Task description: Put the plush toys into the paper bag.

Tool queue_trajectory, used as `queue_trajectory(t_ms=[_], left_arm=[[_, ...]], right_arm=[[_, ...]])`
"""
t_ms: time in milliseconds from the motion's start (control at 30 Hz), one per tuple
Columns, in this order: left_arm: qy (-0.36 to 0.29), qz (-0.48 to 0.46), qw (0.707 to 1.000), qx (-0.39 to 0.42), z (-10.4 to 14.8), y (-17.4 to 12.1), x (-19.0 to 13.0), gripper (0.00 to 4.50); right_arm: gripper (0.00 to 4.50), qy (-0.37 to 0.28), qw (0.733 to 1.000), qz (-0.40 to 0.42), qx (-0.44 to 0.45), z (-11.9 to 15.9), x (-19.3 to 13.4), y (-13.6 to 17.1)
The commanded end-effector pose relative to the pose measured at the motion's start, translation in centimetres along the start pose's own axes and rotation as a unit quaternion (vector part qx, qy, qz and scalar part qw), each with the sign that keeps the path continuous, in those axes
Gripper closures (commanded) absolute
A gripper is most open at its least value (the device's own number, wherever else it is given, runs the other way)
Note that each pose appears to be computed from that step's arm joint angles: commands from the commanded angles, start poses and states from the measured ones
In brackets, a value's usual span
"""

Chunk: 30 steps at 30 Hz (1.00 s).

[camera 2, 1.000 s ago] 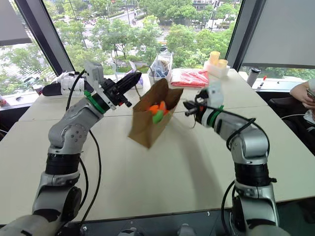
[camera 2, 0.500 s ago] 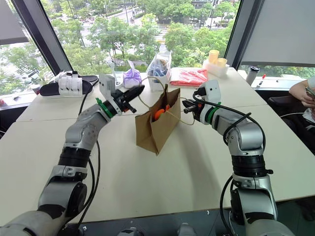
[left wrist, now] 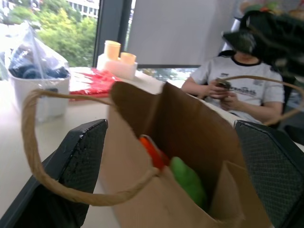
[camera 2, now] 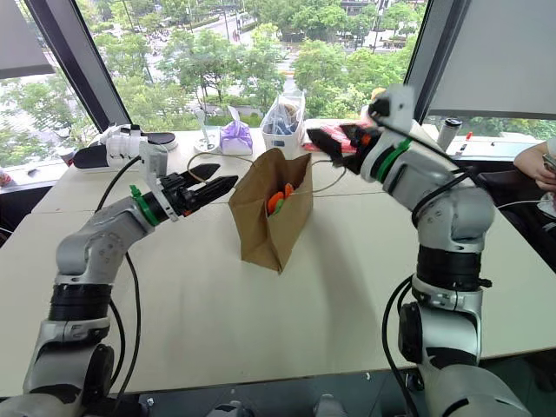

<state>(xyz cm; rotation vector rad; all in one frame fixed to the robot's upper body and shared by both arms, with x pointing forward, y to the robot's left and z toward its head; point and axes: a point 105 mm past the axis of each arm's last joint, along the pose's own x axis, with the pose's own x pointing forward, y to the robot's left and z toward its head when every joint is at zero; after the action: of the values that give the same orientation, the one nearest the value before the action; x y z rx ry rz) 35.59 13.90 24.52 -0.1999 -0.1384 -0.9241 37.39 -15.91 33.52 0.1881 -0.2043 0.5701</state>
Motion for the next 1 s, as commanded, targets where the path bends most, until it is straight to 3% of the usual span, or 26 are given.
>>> queue_trajectory(t_ms=[33,133,267,367,533,767,867,1000], left_arm=[[0.006,-0.023,1.000,0.009,0.5,-1.3,-1.1,0.04],[0.018,-0.018,1.000,0.007,-0.3,-1.4,-1.6,0.04],[0.013,0.021,1.000,0.003,-1.4,-0.2,-1.8,0.04],[-0.021,0.081,0.997,0.001,-1.1,2.0,-1.4,0.04],[-0.033,0.117,0.992,-0.014,-1.8,3.8,-1.2,0.04],[-0.022,0.039,0.995,-0.087,-2.3,1.4,-2.0,0.04],[-0.010,0.003,0.995,-0.096,-2.1,-0.1,-2.9,0.00],[0.023,-0.040,0.994,-0.097,-2.9,-2.2,-3.1,0.00]], right_arm=[[0.00,-0.026,0.998,-0.053,-0.005,1.1,-2.1,-2.2],[0.00,-0.019,0.995,-0.095,0.004,0.0,-3.4,-4.0],[0.00,0.027,0.991,-0.128,0.007,-3.7,-5.2,-4.8],[0.00,0.077,0.991,-0.112,0.005,-7.6,-5.2,-3.5],[0.00,0.105,0.992,-0.074,0.017,-10.6,-4.1,-1.3],[0.00,0.127,0.991,-0.035,0.001,-12.6,-2.9,0.5],[0.81,0.134,0.991,-0.014,-0.007,-13.3,-2.2,1.3],[2.79,0.142,0.990,0.010,-0.007,-14.2,-1.3,2.3]])
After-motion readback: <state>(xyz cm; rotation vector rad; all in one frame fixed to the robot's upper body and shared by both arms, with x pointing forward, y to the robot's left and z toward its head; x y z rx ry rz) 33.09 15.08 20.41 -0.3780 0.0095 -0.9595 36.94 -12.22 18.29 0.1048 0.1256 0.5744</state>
